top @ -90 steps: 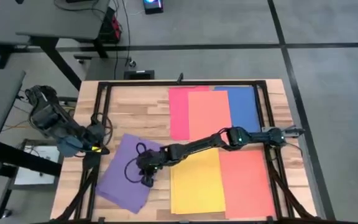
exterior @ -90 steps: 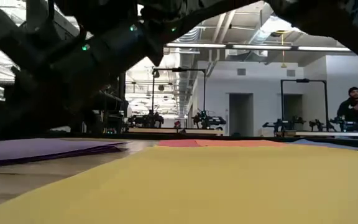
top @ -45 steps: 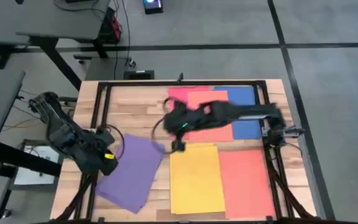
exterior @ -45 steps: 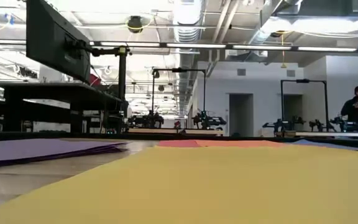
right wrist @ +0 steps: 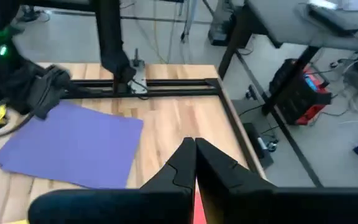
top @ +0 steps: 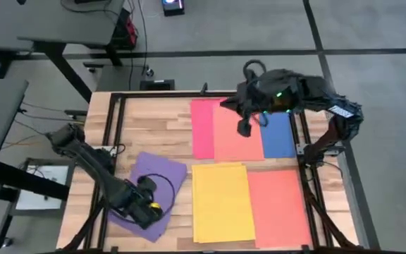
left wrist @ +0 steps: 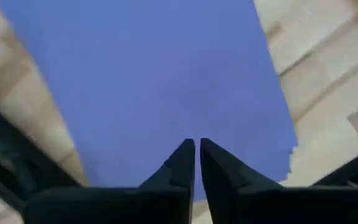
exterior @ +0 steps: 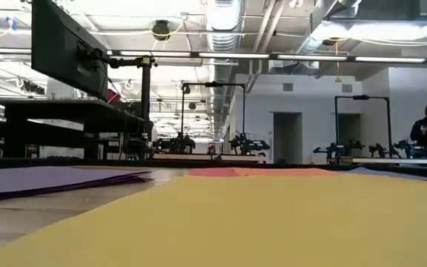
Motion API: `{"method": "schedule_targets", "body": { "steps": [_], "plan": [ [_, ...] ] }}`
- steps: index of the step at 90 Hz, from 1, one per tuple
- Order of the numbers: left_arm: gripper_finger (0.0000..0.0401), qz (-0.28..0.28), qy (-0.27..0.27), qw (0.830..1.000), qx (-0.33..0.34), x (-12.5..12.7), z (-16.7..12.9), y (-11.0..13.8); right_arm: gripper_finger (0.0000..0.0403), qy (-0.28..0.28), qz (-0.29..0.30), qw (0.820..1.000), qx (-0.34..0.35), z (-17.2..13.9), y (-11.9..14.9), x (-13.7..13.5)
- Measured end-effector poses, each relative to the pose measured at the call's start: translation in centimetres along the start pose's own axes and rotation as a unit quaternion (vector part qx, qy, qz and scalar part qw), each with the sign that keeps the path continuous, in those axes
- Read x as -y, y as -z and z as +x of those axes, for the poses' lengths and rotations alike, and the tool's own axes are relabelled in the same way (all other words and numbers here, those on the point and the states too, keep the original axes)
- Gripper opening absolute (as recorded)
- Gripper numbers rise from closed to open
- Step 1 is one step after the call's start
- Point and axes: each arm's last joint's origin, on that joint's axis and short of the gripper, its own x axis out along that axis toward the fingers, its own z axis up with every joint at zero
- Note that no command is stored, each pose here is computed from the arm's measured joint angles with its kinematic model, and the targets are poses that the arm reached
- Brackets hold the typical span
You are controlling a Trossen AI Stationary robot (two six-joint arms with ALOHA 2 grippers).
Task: Organize paper
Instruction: Move the purple papers to the top left of the table
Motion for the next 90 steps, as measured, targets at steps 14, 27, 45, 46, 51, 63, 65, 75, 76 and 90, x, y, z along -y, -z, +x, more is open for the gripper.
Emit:
{"method": "schedule_targets", "body": {
  "steps": [14, 27, 45, 46, 51, 63, 65, 75, 76, 90],
  "plan": [
    [0.0000, -0.017, 0.025, 1.000, -0.008, 0.6, 3.5, -1.3, 0.0000, -0.001, -0.023, 0.999, -0.023, 0.9, 0.4, -0.2],
    [0.0000, -0.072, 0.035, 0.997, -0.022, -1.7, 6.8, -2.0, 0.0000, -0.004, -0.034, 0.998, -0.048, 1.6, 0.9, -0.4],
    [0.0000, -0.088, 0.037, 0.995, -0.030, -3.9, 8.3, -2.3, 0.0000, -0.009, -0.042, 0.994, -0.103, 2.8, 2.3, -0.8],
    [0.0000, -0.087, 0.039, 0.995, -0.032, -4.0, 8.5, -2.3, 0.0000, -0.009, -0.042, 0.993, -0.105, 2.8, 2.4, -0.8],
    [0.0000, -0.084, 0.049, 0.994, -0.042, -4.2, 9.5, -2.2, 0.0000, -0.009, -0.043, 0.993, -0.109, 3.1, 2.6, -0.9],
    [0.0000, -0.089, 0.070, 0.992, -0.057, -4.7, 11.6, -1.7, 0.0000, -0.008, -0.041, 0.992, -0.120, 3.6, 3.1, -0.9],
    [0.0000, -0.091, 0.067, 0.992, -0.057, -4.8, 11.7, -1.7, 0.0000, -0.008, -0.042, 0.991, -0.124, 3.8, 3.2, -0.9],
    [0.0000, -0.101, 0.049, 0.992, -0.061, -5.4, 12.5, -1.9, 0.0000, -0.007, -0.044, 0.989, -0.139, 4.3, 3.7, -0.9],
    [0.0000, -0.103, 0.048, 0.992, -0.062, -5.5, 12.5, -2.0, 0.0000, -0.006, -0.044, 0.989, -0.139, 4.3, 3.7, -0.9],
    [0.0000, -0.157, 0.045, 0.984, -0.065, -5.9, 13.0, -3.3, 0.0000, -0.001, -0.040, 0.990, -0.135, 4.2, 3.6, -0.5]
  ]
}}
